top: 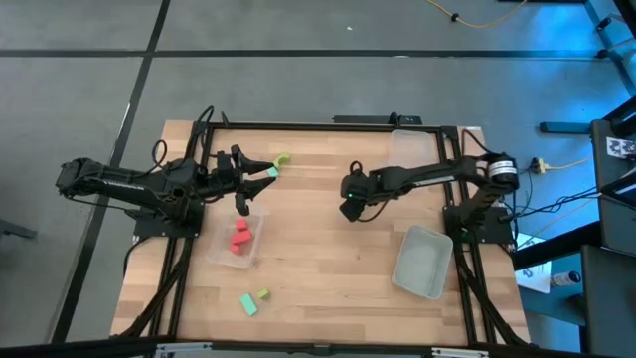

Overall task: Sort & place blocks by color
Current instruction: Put the middle green block into the gray bin

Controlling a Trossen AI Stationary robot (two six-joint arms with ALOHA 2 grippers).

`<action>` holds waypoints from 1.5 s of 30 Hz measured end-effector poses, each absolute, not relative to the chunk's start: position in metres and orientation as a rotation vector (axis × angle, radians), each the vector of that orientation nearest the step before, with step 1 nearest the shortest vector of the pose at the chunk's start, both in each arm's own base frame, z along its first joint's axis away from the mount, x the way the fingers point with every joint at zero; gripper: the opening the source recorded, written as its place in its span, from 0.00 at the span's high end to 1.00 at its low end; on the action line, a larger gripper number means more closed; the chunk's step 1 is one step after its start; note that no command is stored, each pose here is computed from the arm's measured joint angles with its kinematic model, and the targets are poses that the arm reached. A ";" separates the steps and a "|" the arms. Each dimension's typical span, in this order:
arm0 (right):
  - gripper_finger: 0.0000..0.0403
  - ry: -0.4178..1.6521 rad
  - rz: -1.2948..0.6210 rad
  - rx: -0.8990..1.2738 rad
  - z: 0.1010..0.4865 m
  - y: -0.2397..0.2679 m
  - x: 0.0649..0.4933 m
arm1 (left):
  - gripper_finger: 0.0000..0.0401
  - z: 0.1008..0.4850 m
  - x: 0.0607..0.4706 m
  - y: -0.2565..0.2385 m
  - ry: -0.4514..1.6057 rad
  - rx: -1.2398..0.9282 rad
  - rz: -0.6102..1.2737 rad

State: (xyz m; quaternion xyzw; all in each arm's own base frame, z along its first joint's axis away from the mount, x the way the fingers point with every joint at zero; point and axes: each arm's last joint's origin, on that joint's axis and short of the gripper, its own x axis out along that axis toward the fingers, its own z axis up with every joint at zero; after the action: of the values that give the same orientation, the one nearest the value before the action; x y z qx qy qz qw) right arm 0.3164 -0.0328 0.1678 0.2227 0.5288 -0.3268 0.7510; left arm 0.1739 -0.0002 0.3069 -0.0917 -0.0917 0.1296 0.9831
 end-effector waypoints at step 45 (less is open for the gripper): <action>0.67 0.279 -0.096 0.375 0.262 0.066 0.325 | 0.53 0.298 0.188 -0.003 -0.142 -0.208 0.188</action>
State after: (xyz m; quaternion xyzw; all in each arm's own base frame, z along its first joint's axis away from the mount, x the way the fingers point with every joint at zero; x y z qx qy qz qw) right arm 0.3251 0.0662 0.2624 0.1859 0.1384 -0.0476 0.9716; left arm 0.1883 -0.0031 0.2985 -0.1037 -0.0707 0.0934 0.9877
